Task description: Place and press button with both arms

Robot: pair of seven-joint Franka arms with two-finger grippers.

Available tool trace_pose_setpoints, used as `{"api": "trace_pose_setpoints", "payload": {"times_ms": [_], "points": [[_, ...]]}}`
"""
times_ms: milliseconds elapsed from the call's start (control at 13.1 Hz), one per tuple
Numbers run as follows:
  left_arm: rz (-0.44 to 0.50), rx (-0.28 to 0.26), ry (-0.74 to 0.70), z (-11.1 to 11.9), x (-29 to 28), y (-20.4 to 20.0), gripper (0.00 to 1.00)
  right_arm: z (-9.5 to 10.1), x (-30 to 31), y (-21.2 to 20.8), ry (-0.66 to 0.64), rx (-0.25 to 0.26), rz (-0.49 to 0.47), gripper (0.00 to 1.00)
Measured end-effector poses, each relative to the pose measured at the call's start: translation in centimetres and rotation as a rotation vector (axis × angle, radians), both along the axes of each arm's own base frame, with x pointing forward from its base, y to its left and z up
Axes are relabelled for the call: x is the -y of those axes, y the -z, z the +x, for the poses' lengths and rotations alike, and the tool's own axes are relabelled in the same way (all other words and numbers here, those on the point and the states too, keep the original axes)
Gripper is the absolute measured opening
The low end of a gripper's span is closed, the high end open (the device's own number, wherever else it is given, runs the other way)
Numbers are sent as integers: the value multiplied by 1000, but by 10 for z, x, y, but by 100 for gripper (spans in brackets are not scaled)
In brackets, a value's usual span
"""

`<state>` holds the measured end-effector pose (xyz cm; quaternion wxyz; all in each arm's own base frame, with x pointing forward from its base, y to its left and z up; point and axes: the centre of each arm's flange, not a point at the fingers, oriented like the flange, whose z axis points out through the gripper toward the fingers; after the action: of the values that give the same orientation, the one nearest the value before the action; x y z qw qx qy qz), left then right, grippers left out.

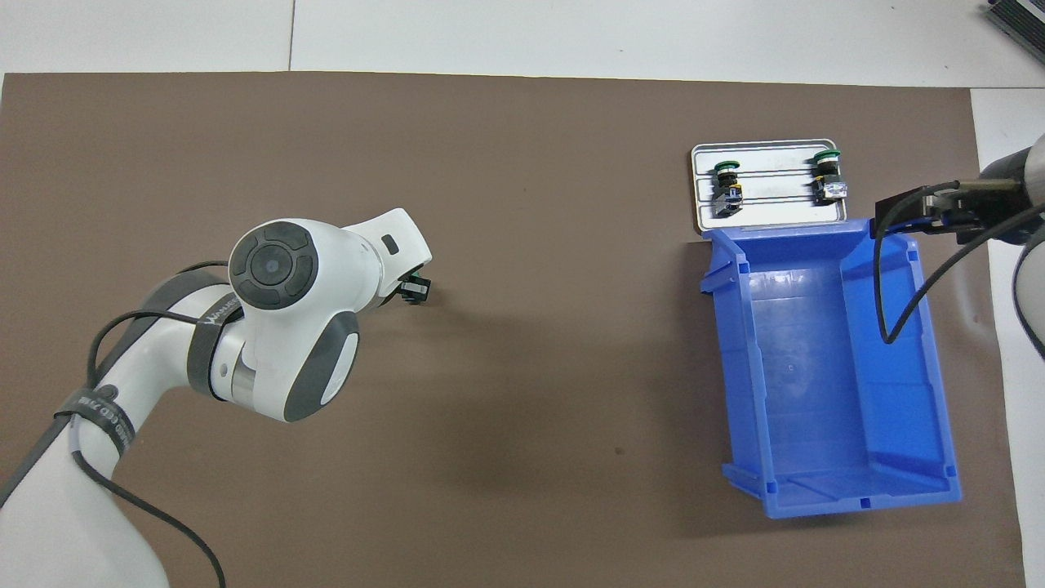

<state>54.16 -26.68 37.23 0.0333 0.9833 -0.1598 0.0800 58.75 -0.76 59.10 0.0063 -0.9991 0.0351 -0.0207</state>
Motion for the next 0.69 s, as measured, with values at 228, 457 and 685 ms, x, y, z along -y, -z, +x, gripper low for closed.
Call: {"api": "trace_pose_setpoints", "payload": {"times_ms": [228, 457, 685], "points": [[0, 4, 2, 2, 2, 5, 1, 0, 0, 0, 0, 0, 0, 100], [1, 5, 3, 2, 3, 3, 1, 0, 0, 0, 0, 0, 0, 100], [18, -34, 4, 1, 1, -10, 4, 0, 0, 0, 0, 0, 0, 100]]}}
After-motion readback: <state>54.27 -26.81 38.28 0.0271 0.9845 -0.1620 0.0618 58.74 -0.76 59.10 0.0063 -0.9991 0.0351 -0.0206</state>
